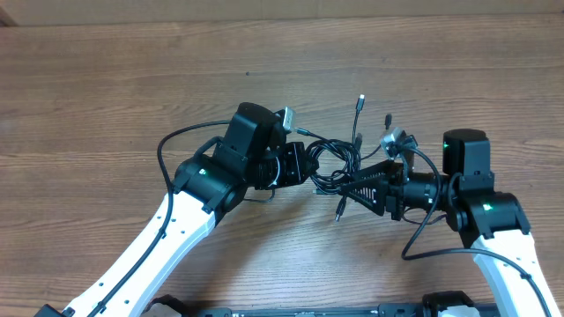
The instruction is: Untangle cables
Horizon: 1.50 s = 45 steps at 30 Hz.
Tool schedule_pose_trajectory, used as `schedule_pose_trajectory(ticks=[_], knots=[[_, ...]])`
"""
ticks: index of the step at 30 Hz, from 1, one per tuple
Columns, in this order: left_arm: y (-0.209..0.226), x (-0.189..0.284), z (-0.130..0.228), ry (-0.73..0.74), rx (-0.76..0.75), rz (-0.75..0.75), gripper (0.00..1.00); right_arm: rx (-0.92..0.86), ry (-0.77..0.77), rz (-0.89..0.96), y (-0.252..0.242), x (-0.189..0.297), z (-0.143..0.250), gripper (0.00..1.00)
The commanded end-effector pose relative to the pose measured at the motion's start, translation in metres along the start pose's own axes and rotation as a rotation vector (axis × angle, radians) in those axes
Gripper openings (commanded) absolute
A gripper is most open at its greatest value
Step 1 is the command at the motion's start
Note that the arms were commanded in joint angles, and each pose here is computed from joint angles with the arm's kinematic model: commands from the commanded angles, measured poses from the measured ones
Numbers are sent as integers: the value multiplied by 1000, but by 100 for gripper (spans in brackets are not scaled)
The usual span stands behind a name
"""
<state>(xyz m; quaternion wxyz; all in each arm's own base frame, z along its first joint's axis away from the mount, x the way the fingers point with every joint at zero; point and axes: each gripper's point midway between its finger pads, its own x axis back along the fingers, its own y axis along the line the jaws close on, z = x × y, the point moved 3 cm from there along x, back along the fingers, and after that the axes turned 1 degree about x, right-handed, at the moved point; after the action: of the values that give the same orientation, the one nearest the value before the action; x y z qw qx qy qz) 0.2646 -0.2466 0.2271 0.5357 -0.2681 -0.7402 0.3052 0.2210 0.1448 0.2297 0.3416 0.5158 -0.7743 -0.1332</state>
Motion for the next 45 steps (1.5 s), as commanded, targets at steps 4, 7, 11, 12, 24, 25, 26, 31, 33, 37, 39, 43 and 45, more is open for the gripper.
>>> schedule_pose_trajectory(ticks=[4,7,11,12,24,25,26,31,33,37,39,43,45], knots=[[-23,10,-1,1,-21,81,4,35,1,-9,1,-1,-3,31],[-23,10,-1,1,-20,81,4,35,1,-9,1,-1,-3,9],[-23,10,-1,1,-21,81,4,34,1,-9,1,-1,-3,4],[-23,10,-1,1,-21,81,4,34,1,-9,1,-1,-3,4],[-1,10,-8,-69,-62,-55,4,-133,-14,-14,2,0,-8,4],[5,11,-11,-89,-70,-89,4,-148,-15,-33,5,0,-9,4],[9,11,-12,-102,-81,-115,4,-159,-17,-65,10,0,-10,4],[23,14,-18,-148,-128,-213,4,-170,-28,-292,41,6,-15,4],[24,14,-19,-150,-166,-221,4,-145,-40,-402,56,12,-19,4],[24,14,-19,-141,-228,-226,4,-76,-59,-550,74,22,-27,4],[24,14,-19,-138,-247,-229,4,-98,-52,-550,74,22,-31,4],[25,14,-19,-137,-246,-230,4,-100,-48,-550,75,23,-40,4],[25,14,-18,-136,-246,-231,4,-75,-54,-549,76,24,-44,4]])
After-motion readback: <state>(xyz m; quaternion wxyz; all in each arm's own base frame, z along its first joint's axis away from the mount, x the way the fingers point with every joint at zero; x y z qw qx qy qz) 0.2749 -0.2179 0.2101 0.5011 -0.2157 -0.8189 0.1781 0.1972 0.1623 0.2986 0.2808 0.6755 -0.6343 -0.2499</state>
